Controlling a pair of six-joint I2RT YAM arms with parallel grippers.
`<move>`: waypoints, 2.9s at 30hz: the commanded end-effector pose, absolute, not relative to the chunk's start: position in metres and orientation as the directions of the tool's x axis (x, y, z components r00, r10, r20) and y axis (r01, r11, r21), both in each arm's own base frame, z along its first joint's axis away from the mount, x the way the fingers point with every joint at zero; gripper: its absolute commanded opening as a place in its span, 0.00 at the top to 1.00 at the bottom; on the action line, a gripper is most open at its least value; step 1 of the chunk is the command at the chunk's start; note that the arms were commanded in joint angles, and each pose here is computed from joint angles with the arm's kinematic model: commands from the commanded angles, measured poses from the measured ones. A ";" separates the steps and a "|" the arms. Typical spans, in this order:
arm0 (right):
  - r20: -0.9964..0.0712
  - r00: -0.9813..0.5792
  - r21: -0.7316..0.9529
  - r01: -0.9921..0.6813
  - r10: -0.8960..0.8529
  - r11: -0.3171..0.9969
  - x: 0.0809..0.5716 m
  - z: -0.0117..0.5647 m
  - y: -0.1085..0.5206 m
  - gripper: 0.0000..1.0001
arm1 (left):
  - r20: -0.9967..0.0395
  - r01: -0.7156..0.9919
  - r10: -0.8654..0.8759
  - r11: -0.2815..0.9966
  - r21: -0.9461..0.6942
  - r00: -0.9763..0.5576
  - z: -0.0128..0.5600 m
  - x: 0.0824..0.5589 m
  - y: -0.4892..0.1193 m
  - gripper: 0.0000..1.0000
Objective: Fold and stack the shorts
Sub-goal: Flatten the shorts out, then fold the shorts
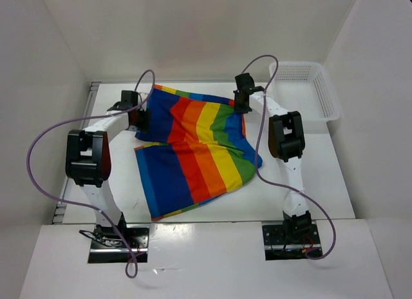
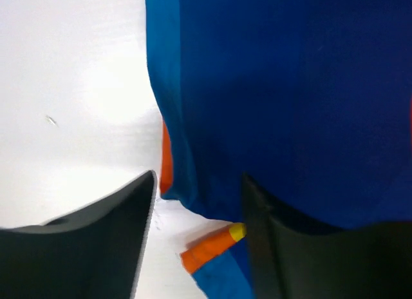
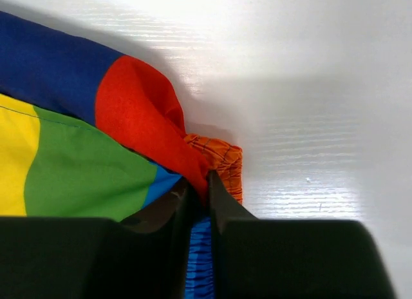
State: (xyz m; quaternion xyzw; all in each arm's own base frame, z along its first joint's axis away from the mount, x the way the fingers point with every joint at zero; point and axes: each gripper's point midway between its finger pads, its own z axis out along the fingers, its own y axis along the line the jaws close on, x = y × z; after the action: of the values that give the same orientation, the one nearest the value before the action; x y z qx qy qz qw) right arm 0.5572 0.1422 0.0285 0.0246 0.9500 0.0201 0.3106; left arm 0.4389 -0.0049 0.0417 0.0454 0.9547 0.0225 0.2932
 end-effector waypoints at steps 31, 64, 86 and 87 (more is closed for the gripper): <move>-0.629 -0.733 0.009 -0.341 -0.260 0.940 0.476 0.069 0.191 1.00 | -0.810 0.142 0.104 0.990 0.026 -0.578 0.054 0.686 -0.042 0.17; -0.809 -0.585 0.103 -0.222 -0.048 0.970 0.443 0.186 0.149 1.00 | -0.719 0.342 0.041 0.897 -0.279 -0.694 0.272 0.463 -0.061 1.00; -0.690 -0.720 0.246 -0.130 0.079 0.961 0.316 0.180 0.122 0.90 | -0.019 0.203 0.205 0.949 -0.243 -0.979 0.131 0.157 -0.061 1.00; -0.677 -0.732 0.250 -0.133 0.075 0.959 0.309 0.179 0.122 0.90 | -0.024 0.224 0.224 0.949 -0.222 -0.974 0.130 0.154 -0.060 1.00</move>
State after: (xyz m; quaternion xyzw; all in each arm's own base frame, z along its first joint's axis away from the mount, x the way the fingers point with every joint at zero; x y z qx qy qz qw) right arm 0.3157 0.1378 0.1734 -0.0368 0.9153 0.1677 0.3644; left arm 0.1870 -0.0751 0.1327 0.1030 0.9808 -0.1576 0.0511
